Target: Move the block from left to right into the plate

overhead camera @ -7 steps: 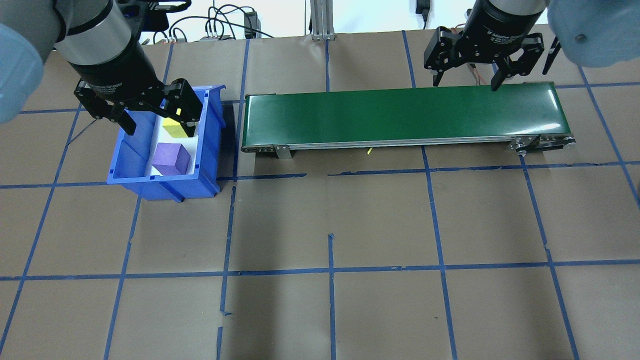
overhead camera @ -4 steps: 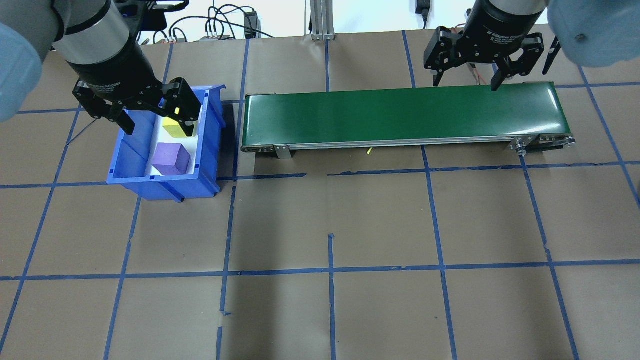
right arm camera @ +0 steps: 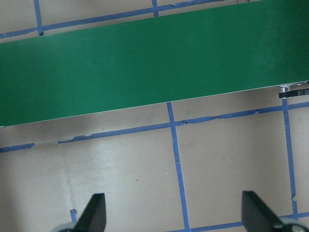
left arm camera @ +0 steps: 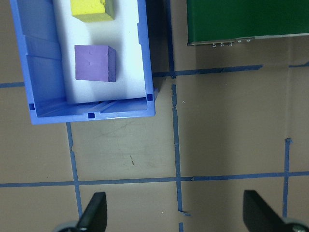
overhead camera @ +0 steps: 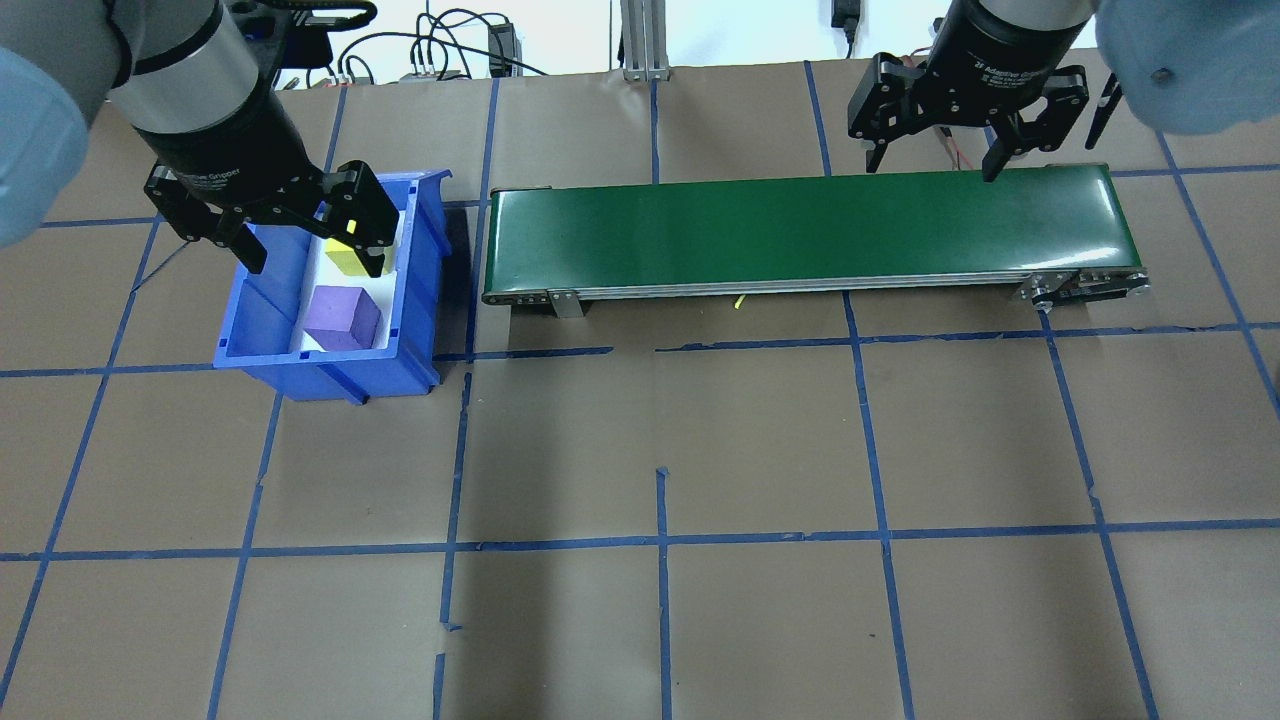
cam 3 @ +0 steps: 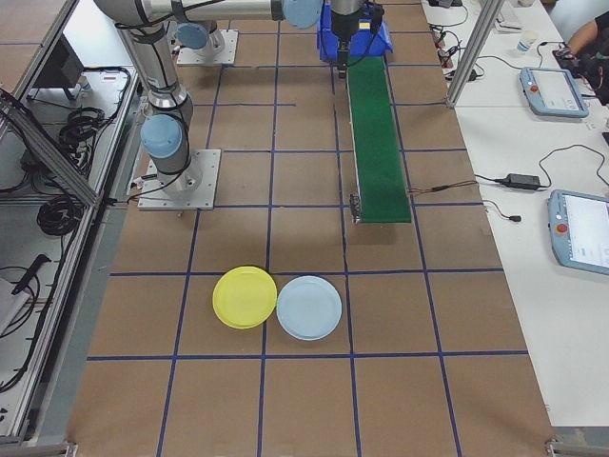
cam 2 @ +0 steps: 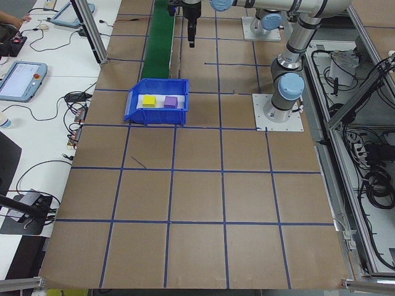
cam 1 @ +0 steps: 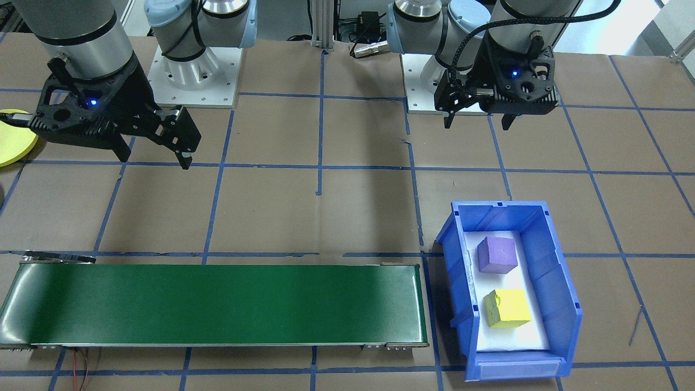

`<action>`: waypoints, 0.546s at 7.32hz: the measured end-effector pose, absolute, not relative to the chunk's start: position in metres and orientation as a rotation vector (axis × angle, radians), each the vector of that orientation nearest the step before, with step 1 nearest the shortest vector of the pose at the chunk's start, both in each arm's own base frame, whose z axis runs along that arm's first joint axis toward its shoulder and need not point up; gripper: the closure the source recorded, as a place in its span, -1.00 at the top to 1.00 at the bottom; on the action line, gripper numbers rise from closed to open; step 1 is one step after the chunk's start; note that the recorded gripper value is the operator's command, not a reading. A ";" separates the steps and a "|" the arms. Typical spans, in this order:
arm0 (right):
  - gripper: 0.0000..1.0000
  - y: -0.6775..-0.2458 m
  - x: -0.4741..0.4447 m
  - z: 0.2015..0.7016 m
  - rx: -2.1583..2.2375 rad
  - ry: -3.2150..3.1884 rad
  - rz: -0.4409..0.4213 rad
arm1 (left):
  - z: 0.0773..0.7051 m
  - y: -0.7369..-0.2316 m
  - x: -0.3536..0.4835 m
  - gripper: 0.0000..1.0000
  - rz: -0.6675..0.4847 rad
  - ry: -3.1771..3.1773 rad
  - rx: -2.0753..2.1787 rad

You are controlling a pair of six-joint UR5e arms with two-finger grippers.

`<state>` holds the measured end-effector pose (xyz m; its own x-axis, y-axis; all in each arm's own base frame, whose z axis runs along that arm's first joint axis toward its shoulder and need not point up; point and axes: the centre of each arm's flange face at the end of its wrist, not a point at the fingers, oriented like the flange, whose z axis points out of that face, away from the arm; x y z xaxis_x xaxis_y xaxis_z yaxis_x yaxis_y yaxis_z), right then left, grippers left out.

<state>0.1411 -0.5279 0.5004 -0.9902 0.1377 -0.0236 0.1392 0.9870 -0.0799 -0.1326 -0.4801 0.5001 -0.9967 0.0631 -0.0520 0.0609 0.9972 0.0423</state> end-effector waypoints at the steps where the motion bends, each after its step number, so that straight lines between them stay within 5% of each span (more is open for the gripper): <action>1: 1.00 -0.528 0.141 0.500 0.218 3.113 -0.126 | 0.485 -0.498 -0.125 1.00 0.078 3.087 0.108; 4: 1.00 -0.529 0.139 0.500 0.227 3.110 -0.126 | 0.424 -0.580 -0.050 1.00 0.066 3.099 0.133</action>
<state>0.1394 -0.5287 0.5000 -0.9892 0.1444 -0.0268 0.1461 0.9861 -0.0788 -0.0503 -0.5802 0.4242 -0.9956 0.0864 -0.0376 0.0847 0.9954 0.0444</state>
